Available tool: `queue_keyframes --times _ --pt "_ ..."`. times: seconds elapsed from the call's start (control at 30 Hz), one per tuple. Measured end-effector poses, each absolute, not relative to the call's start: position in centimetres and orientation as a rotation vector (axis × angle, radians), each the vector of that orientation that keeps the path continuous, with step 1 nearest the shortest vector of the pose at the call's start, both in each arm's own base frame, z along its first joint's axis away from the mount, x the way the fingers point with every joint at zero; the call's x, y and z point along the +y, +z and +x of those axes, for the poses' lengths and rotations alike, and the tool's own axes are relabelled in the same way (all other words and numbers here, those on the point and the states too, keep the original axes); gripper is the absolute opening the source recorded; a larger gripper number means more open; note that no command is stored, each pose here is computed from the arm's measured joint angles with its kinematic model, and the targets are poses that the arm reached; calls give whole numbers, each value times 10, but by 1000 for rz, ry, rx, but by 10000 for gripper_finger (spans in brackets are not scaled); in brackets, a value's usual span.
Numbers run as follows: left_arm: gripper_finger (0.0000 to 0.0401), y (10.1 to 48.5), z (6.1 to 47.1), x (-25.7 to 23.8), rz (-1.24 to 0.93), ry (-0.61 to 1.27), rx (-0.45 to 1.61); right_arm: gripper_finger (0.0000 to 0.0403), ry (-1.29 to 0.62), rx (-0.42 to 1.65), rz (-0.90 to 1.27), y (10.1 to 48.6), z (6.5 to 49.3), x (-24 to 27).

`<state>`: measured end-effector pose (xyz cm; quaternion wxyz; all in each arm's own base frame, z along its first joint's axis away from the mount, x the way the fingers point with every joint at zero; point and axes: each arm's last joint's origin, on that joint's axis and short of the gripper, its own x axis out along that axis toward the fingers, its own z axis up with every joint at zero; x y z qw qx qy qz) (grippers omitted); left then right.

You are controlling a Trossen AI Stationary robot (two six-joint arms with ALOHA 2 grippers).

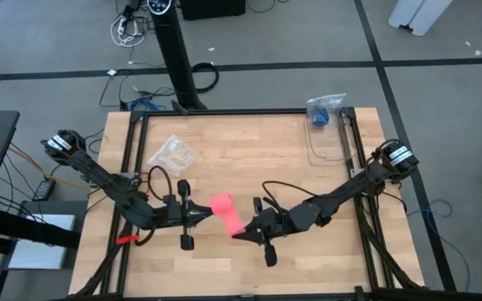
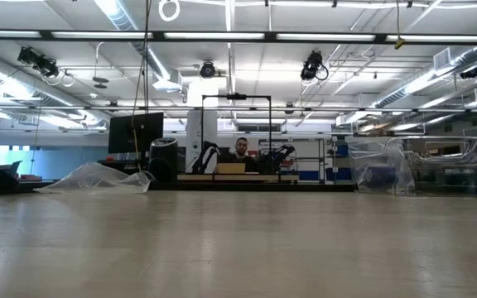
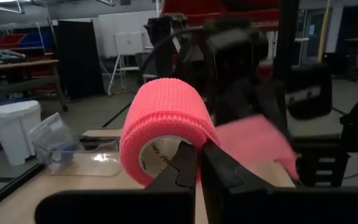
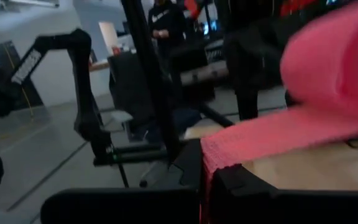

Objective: Roll bandage
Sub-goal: Roll the pink bandage

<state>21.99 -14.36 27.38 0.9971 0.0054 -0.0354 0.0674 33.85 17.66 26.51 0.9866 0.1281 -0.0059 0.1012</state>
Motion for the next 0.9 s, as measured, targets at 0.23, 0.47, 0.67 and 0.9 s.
queue_keyframes --times 0.23,0.47,0.67,0.9 --pt "10 270 220 -144 37 129 -39 2 172 -97 256 293 349 171" --pt "10 267 220 -143 63 144 -8 2 132 -104 278 308 361 157" --pt "10 263 220 -143 97 168 28 4 80 -85 327 306 369 139" --pt "10 257 219 -140 146 250 80 4 111 -39 380 301 369 142"
